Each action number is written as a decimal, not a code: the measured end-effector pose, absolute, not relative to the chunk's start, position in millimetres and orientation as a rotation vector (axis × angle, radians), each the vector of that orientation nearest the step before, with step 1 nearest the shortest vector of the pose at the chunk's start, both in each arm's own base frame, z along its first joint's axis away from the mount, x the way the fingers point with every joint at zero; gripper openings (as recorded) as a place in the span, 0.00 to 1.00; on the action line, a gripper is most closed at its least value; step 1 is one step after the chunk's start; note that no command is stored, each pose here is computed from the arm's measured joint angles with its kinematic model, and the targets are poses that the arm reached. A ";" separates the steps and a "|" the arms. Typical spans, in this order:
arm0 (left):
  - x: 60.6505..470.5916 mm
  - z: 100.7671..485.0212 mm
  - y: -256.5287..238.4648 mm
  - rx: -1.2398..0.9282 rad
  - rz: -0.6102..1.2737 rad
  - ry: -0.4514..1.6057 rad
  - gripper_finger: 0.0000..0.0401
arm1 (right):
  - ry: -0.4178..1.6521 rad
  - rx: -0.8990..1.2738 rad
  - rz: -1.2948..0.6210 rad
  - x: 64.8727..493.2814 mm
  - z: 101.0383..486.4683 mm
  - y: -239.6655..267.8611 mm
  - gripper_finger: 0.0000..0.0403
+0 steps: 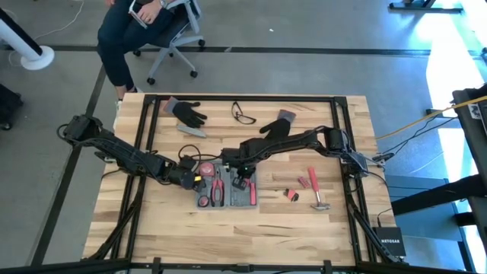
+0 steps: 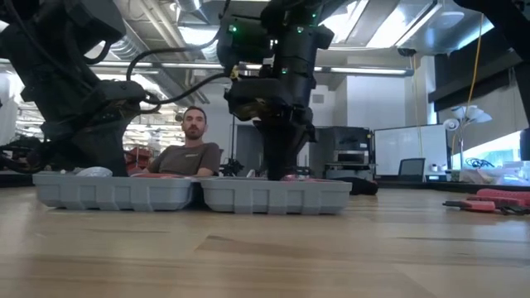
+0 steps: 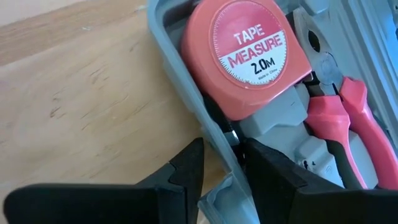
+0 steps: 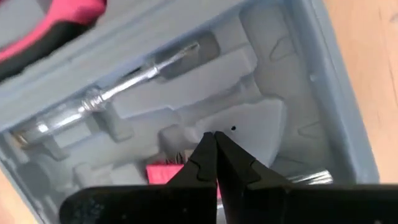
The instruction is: Prefit tool cases
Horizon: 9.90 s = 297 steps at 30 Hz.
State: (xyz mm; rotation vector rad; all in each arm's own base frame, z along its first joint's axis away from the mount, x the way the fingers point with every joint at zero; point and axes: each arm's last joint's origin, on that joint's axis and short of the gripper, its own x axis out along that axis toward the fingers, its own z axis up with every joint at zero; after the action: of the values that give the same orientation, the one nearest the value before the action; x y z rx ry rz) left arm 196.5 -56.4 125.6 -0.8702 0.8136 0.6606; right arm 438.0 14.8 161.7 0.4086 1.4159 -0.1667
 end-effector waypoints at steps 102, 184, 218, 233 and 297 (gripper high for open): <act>197.3 125.0 -52.2 -0.851 0.626 0.865 0.26 | 1.350 -0.251 0.326 420.4 187.1 49.1 0.54; 194.7 123.8 -51.3 -0.778 0.627 0.891 0.26 | 1.399 -0.047 0.210 442.3 196.3 37.8 0.36; 194.8 123.7 -51.0 -0.779 0.636 0.882 0.26 | 1.508 -0.135 0.216 449.2 150.6 40.6 0.36; 194.7 123.7 -51.0 -0.780 0.637 0.882 0.26 | 1.496 -0.138 0.217 453.6 165.6 39.6 0.05; 197.3 128.8 -45.1 -0.787 0.643 0.932 0.26 | 0.828 1.248 -0.761 272.8 133.5 34.6 0.18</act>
State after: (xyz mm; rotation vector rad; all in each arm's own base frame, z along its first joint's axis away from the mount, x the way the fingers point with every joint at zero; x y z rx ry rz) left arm 197.3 -45.1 128.8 -0.7867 0.9321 0.6435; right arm 272.8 34.6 133.5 1.2483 0.8277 -0.7610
